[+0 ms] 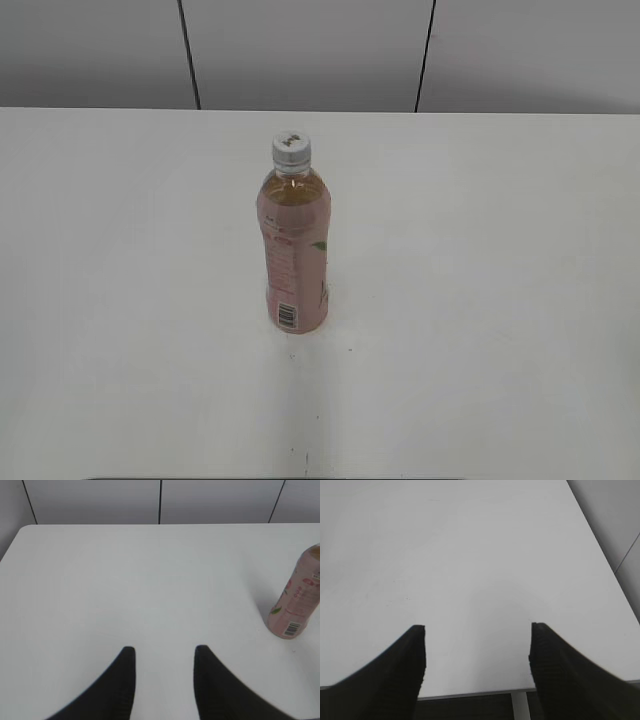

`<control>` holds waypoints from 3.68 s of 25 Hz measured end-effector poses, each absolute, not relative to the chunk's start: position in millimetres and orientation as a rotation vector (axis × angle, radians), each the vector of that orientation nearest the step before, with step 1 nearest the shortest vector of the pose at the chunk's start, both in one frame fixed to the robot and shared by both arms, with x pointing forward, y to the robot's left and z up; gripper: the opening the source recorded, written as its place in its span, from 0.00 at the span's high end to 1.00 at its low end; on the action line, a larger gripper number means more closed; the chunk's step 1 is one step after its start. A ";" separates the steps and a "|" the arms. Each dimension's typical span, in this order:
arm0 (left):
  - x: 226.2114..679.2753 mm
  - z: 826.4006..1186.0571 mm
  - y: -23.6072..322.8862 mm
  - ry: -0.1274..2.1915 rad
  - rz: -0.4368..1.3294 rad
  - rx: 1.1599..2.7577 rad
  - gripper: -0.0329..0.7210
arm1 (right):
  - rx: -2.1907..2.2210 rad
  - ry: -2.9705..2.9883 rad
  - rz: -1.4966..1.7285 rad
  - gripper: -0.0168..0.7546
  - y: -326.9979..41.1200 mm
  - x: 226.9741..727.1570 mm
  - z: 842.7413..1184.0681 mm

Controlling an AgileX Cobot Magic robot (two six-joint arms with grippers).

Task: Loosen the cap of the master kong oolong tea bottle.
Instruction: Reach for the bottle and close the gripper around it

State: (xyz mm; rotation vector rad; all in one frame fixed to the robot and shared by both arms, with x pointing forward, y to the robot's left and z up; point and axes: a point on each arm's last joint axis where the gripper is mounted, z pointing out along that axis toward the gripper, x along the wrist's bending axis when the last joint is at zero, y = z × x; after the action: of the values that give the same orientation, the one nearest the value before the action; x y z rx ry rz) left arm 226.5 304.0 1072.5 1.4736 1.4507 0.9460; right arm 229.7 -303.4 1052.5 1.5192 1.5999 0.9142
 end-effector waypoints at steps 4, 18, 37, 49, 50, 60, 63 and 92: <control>226.5 1072.5 304.0 1.451 0.946 1.474 0.64 | 1.519 1.600 0.914 0.34 -303.4 229.7 1052.5; 243.0 1101.5 302.0 1.175 1.127 1.206 0.64 | 1.519 1.600 0.914 0.34 -303.4 229.7 1052.5; 393.9 1010.5 270.7 1.155 0.967 1.321 0.64 | 1.518 1.598 0.916 0.34 -303.4 229.8 1052.7; 421.4 944.1 198.4 0.721 0.602 1.640 0.18 | 1.517 1.598 0.916 0.34 -303.4 229.9 1052.8; 423.1 938.2 196.9 0.727 0.581 1.640 0.16 | 1.517 1.598 0.916 0.34 -303.4 229.9 1052.8; 438.4 886.2 181.2 0.741 0.387 1.740 0.15 | 1.517 1.597 0.917 0.34 -303.4 229.9 1052.8; 445.4 878.0 176.8 0.728 0.361 1.757 0.15 | 1.517 1.597 0.917 0.34 -303.4 229.9 1052.8; 499.2 889.6 113.0 0.543 0.403 1.701 0.17 | 1.515 1.596 0.918 0.34 -303.3 230.0 1052.9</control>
State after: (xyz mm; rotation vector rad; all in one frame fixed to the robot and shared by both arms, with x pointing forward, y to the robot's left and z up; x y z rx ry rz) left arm 499.2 113.0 889.6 1.7011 0.5428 0.4026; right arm 230.0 -303.3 1052.9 1.5154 1.5962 0.9179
